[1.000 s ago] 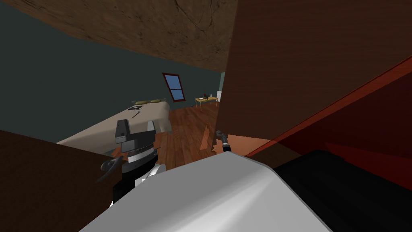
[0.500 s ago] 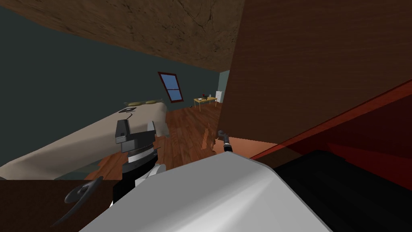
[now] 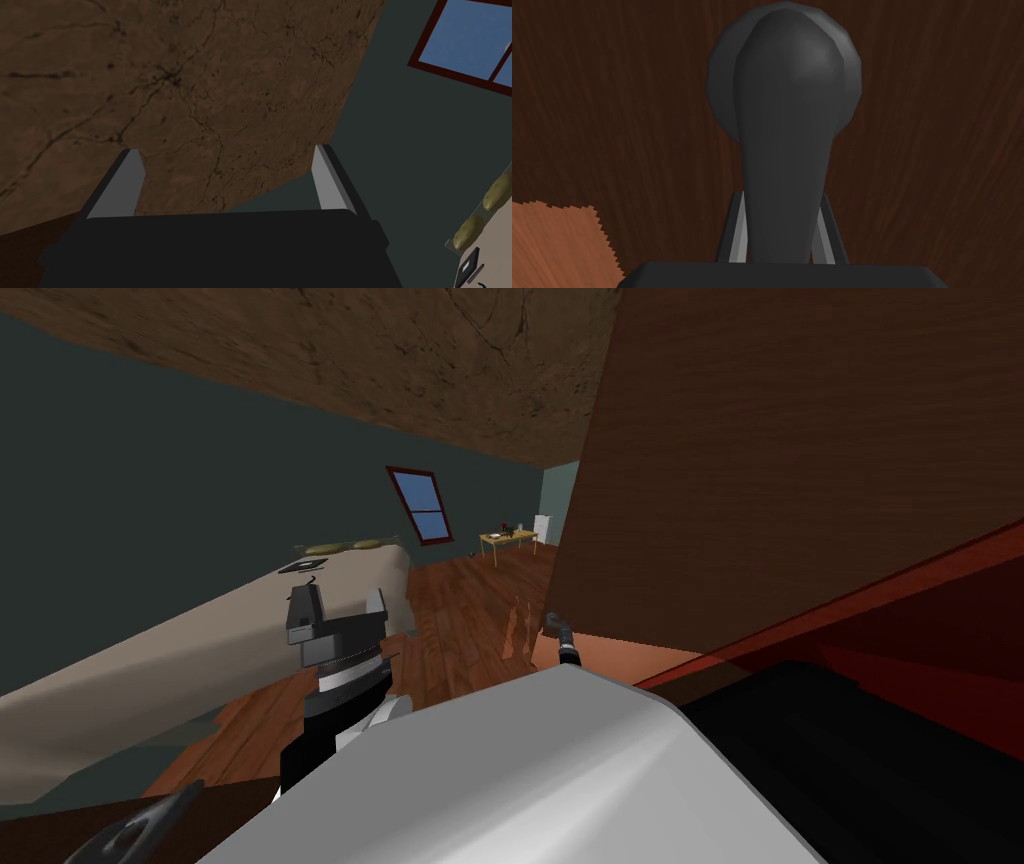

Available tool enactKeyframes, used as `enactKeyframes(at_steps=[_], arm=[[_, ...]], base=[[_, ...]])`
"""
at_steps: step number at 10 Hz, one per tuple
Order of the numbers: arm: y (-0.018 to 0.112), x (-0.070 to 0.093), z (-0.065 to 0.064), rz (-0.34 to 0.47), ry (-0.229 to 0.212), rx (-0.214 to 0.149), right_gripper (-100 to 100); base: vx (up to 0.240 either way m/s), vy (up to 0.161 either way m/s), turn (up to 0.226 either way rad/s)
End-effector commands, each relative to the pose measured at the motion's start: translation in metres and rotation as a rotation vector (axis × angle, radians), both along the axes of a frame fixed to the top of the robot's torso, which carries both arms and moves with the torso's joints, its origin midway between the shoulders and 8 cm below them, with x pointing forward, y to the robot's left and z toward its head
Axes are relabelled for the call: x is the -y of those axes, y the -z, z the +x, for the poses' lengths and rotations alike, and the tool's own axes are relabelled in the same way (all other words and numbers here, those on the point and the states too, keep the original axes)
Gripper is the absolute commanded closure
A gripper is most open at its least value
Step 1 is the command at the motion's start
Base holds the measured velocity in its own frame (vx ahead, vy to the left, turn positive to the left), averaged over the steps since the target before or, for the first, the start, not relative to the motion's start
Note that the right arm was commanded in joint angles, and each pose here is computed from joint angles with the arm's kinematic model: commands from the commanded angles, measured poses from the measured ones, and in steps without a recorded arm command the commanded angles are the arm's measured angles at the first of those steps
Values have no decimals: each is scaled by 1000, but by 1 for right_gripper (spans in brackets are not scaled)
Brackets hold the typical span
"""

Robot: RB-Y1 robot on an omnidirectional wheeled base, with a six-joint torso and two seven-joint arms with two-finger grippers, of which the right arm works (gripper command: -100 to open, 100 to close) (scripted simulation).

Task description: Push the door open

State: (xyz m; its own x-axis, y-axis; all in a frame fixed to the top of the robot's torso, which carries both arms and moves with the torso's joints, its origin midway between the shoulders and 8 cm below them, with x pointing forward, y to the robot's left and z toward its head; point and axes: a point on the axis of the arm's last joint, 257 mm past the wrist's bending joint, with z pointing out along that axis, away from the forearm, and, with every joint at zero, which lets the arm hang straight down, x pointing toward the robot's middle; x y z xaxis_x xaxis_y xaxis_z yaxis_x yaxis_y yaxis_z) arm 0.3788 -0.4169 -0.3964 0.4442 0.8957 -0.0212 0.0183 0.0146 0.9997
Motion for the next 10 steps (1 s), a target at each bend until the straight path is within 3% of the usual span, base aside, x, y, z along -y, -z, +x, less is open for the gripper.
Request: enactKeyframes(at_steps=[1,6,10], arm=[[-9,13,-1,-15,20,13,100],[-10,35,-13,-15,82,17,100],[-6,42,-23,9,136,19,100]], base=[[197,4,-35],[181,6,-44],[198,10,-58]])
